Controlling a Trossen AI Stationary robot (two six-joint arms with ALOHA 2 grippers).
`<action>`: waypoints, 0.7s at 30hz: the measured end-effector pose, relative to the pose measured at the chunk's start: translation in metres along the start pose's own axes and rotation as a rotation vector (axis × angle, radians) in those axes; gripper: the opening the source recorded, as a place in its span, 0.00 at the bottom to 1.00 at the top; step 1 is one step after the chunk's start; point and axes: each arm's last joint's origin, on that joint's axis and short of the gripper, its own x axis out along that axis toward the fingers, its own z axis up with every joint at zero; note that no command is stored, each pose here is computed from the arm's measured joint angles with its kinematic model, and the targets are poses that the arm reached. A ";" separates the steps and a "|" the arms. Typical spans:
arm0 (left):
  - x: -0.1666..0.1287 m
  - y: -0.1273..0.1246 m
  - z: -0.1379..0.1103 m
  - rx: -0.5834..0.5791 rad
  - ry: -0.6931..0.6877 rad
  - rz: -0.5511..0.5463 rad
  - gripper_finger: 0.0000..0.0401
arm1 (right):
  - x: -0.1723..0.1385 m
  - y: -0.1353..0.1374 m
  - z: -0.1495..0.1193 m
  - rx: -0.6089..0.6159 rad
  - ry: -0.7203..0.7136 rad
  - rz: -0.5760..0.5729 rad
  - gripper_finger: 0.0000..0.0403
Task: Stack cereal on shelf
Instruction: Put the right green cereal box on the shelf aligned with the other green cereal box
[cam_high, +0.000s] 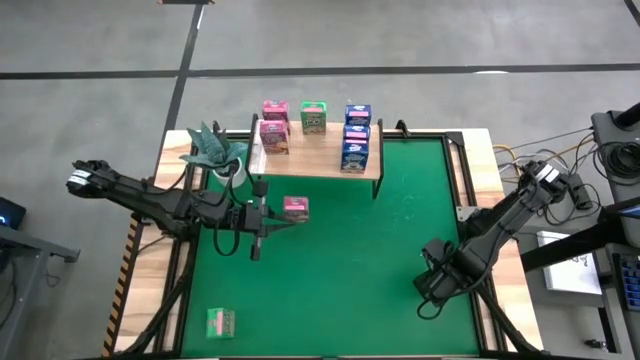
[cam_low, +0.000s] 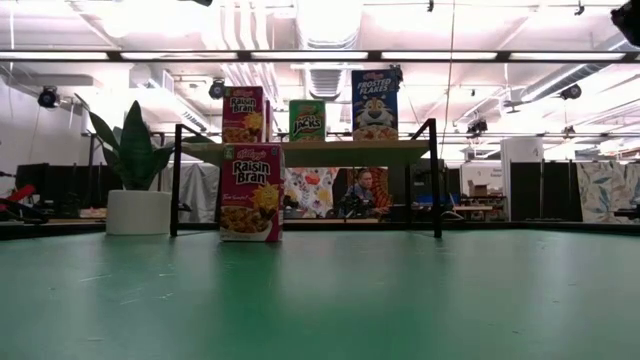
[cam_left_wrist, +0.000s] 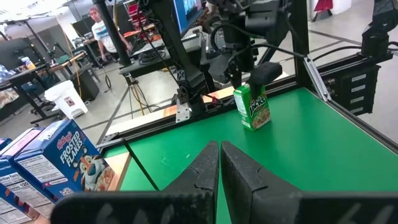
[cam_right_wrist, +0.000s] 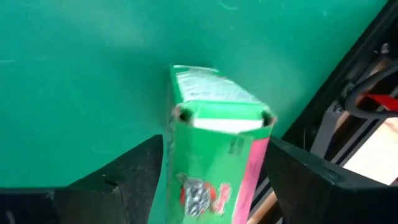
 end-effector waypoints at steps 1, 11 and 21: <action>0.000 0.000 0.000 0.000 0.000 0.000 0.00 | 0.001 0.000 0.000 0.000 0.000 0.000 0.63; 0.000 0.000 0.000 0.011 -0.001 0.000 0.00 | -0.007 0.004 -0.001 -0.019 0.008 0.040 0.44; -0.008 0.003 0.004 0.004 -0.031 0.009 0.00 | -0.023 0.009 -0.002 -0.048 -0.048 0.108 0.32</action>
